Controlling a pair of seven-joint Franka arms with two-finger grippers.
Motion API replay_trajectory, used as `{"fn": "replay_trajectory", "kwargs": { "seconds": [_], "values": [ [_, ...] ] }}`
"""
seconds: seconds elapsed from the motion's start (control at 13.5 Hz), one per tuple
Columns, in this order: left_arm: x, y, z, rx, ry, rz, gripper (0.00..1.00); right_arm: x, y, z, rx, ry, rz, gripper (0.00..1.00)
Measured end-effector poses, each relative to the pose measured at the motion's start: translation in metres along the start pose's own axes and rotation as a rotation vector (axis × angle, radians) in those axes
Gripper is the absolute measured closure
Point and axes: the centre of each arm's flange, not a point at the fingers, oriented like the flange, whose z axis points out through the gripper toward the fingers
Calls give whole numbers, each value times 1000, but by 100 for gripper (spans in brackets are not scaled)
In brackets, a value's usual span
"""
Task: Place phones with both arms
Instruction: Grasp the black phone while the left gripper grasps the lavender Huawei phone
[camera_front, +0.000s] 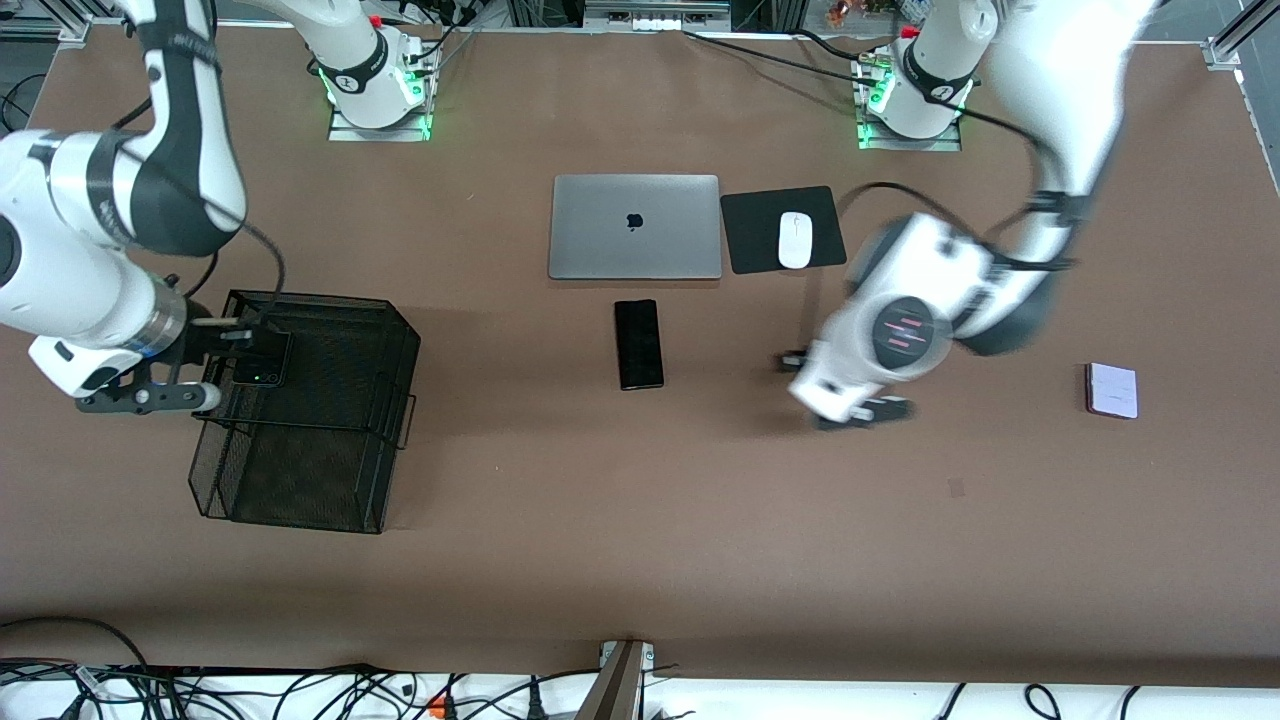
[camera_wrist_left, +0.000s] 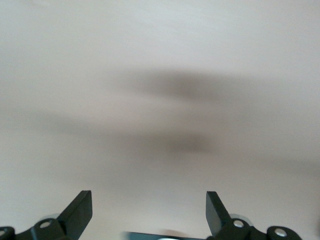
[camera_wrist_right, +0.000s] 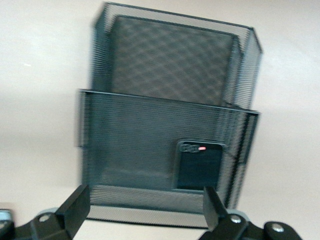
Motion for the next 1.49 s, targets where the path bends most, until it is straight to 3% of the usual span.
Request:
{"fn": "replay_trajectory", "kwargs": {
  "seconds": [0.15, 0.37, 0.67, 0.97, 1.49],
  "values": [
    [31, -96, 6, 33, -4, 69, 0, -10, -84, -12, 11, 3, 14, 0],
    [55, -231, 26, 19, -11, 64, 0, -46, -232, 8, 44, -27, -22, 0],
    [62, -335, 66, 37, 64, 201, 0, -69, -383, 78, 83, -13, -96, 0],
    [55, -413, 143, -17, 227, 324, 0, -79, -447, 168, 94, 43, -143, 0],
    [44, -432, 197, -73, 234, 306, 0, -81, -459, 254, 85, 73, -149, 0]
  ]
}}
